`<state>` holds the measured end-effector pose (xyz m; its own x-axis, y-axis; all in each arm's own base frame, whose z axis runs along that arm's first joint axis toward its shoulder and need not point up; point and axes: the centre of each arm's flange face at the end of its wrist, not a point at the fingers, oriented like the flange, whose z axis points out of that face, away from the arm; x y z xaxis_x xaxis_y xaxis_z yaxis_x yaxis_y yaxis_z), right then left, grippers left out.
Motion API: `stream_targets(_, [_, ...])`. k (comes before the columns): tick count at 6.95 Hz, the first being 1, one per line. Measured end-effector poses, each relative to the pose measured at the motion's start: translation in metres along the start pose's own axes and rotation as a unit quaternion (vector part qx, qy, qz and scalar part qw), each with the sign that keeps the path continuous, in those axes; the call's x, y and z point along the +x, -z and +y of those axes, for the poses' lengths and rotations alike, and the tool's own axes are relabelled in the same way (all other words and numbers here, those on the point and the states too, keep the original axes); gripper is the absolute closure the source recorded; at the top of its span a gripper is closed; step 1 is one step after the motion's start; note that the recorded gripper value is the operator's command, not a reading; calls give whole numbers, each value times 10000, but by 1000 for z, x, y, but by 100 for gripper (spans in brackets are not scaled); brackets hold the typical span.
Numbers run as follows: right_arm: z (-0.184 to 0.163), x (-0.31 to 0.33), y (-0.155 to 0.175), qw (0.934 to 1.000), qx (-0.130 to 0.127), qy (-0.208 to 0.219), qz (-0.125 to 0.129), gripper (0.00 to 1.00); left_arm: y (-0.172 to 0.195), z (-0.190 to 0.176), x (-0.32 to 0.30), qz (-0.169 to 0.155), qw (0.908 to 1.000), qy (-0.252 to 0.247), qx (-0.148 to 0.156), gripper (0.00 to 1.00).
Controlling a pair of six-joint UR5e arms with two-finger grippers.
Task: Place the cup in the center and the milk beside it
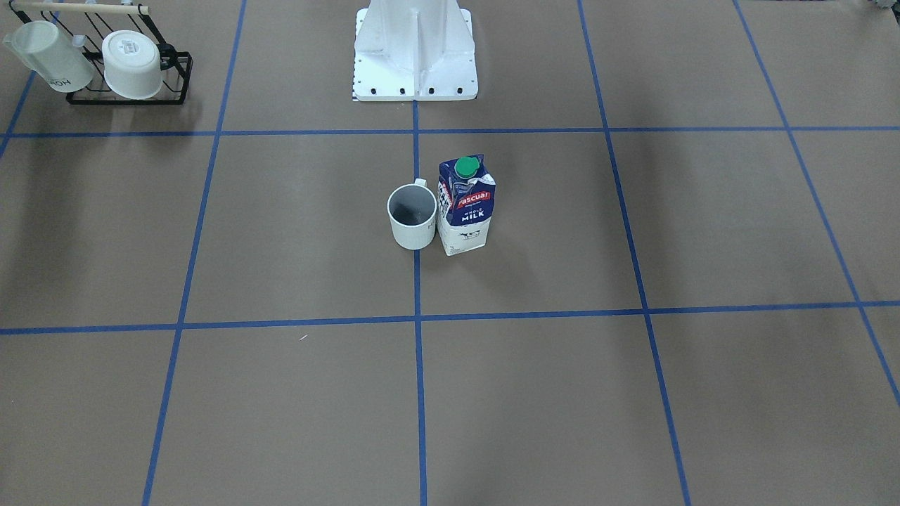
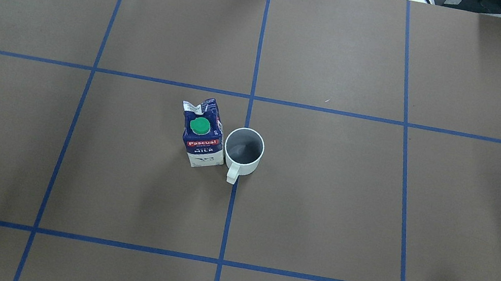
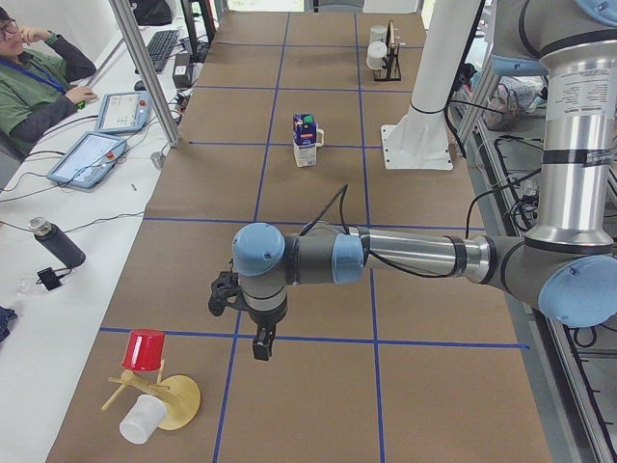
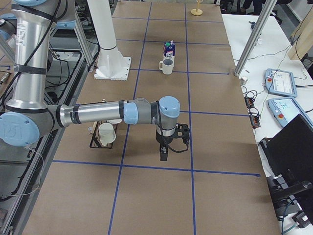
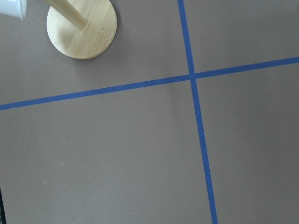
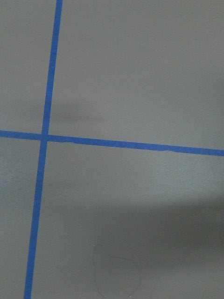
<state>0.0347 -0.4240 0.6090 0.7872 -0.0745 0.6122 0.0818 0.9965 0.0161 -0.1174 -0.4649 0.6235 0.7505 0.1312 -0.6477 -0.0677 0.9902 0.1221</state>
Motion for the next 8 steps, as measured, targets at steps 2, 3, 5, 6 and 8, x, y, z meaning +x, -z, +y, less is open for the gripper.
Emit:
stream_targets(2, [11, 14, 6, 9998, 64, 9, -165, 0, 6, 8, 6, -10, 10000, -50, 69, 2])
stream_targets(3, [12, 16, 7, 9998, 77, -3, -189, 0, 4, 12, 6, -2, 10000, -53, 47, 2])
stream_targets(5, [13, 16, 7, 9998, 68, -2, -207, 0, -4, 26, 3, 13, 10000, -14, -25, 2])
stream_targets(6, [14, 17, 6, 9998, 65, 8, -204, 0, -4, 29, 4, 12, 10000, -24, -18, 2])
stream_targets(8, [15, 17, 7, 9998, 87, 48, -193, 0, -4, 31, 5, 13, 10000, -44, 0, 2])
